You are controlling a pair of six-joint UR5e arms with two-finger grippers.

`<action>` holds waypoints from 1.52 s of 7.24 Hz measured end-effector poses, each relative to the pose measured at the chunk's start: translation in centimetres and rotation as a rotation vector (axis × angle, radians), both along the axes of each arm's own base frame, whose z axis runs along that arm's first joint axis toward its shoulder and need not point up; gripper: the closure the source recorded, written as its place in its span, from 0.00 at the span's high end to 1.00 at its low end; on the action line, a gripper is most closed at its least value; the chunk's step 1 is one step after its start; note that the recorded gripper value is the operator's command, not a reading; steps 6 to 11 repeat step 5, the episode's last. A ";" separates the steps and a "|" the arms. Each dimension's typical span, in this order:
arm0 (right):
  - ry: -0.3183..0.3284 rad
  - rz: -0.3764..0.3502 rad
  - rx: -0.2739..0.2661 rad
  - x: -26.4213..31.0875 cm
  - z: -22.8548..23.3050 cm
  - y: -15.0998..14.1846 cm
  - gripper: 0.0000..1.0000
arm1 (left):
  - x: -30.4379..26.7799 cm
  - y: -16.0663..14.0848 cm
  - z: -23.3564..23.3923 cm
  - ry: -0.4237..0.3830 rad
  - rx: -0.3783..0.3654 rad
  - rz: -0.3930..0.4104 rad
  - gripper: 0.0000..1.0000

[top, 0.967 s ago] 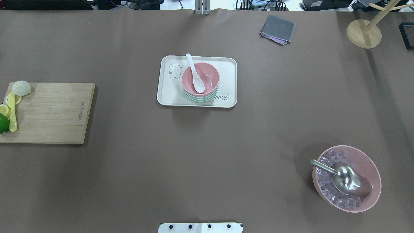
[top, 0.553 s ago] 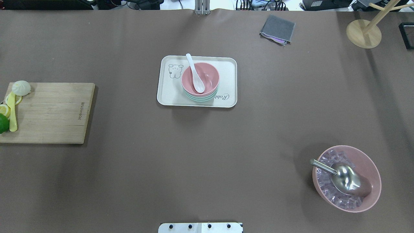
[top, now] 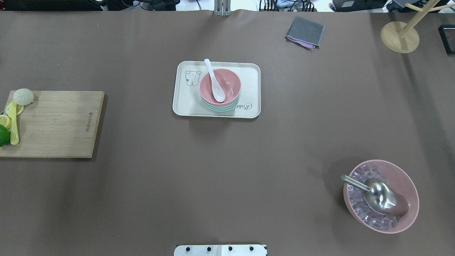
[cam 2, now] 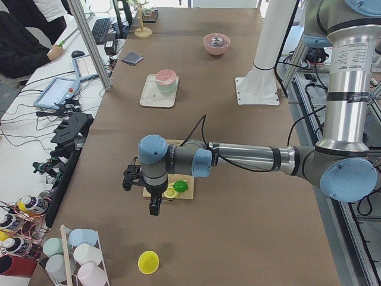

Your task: Stack pink bowl on green and place spoon

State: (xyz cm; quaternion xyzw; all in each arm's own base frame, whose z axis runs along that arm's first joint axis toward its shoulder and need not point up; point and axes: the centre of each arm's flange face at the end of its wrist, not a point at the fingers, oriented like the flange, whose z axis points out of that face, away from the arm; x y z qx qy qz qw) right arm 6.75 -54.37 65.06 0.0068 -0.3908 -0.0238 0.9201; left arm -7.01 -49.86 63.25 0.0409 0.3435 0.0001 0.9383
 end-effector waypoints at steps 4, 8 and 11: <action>0.001 -0.001 0.013 0.0 -0.6 -0.4 1.00 | 0.0 0.1 0.3 0.000 -0.007 0.000 0.98; 0.001 -0.001 0.014 0.0 -0.6 -0.5 1.00 | 0.0 0.1 0.5 0.000 -0.011 0.000 0.98; 0.001 -0.001 0.014 0.0 -0.6 -0.5 1.00 | 0.0 0.1 0.5 0.000 -0.011 0.000 0.98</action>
